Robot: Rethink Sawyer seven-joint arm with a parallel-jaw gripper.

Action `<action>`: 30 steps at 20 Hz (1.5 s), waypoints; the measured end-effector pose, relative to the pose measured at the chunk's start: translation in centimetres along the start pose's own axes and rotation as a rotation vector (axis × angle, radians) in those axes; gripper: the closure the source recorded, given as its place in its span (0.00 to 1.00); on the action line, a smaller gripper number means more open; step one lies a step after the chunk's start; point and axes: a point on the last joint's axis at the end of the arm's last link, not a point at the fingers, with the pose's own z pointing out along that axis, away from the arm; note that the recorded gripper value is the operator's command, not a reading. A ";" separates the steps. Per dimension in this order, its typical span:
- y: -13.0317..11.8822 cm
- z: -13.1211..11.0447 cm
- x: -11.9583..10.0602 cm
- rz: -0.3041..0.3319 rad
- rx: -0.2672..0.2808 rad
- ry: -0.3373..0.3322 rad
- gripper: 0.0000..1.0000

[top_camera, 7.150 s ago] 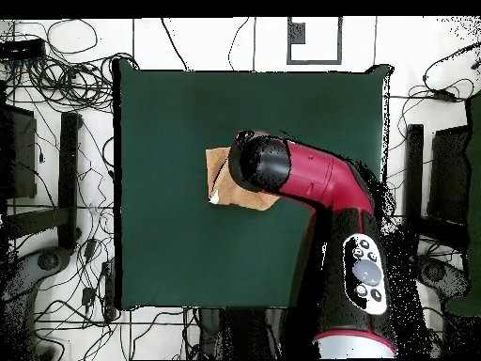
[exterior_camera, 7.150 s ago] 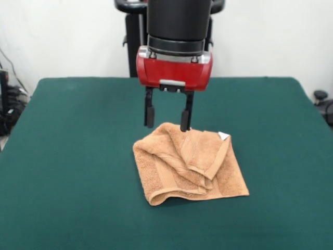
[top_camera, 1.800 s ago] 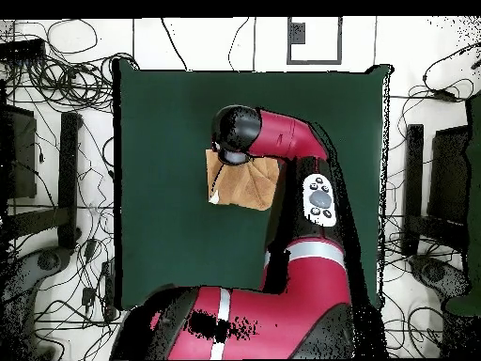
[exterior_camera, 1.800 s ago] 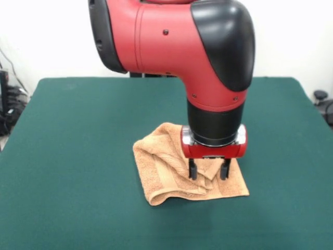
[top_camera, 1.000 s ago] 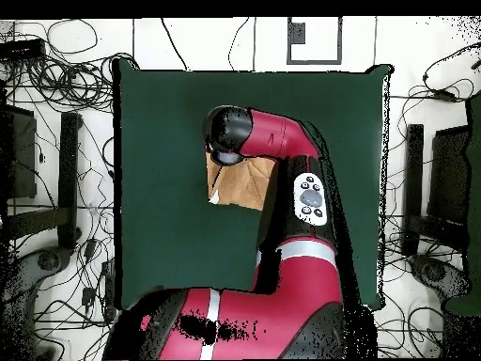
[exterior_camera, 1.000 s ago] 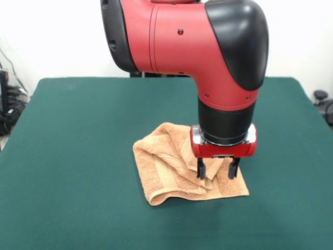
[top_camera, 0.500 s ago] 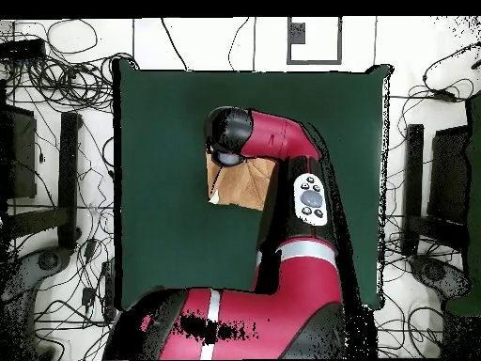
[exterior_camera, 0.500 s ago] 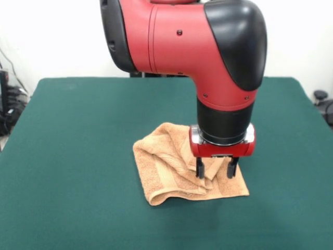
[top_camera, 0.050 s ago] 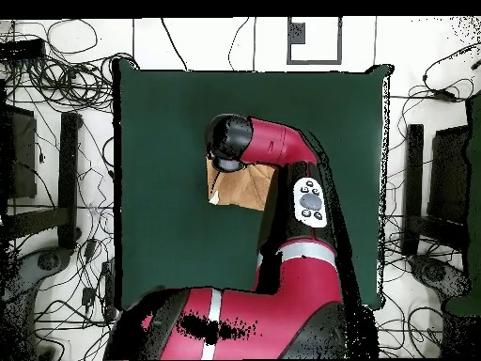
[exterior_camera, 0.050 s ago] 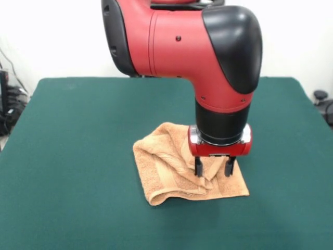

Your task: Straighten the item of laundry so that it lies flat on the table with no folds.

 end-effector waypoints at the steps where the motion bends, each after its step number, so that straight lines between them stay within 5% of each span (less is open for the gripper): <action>1: 0.0 0.2 0.2 0.001 0.001 -0.003 0.00; 30: -1.0 0.8 1.0 0.010 0.023 -0.045 0.00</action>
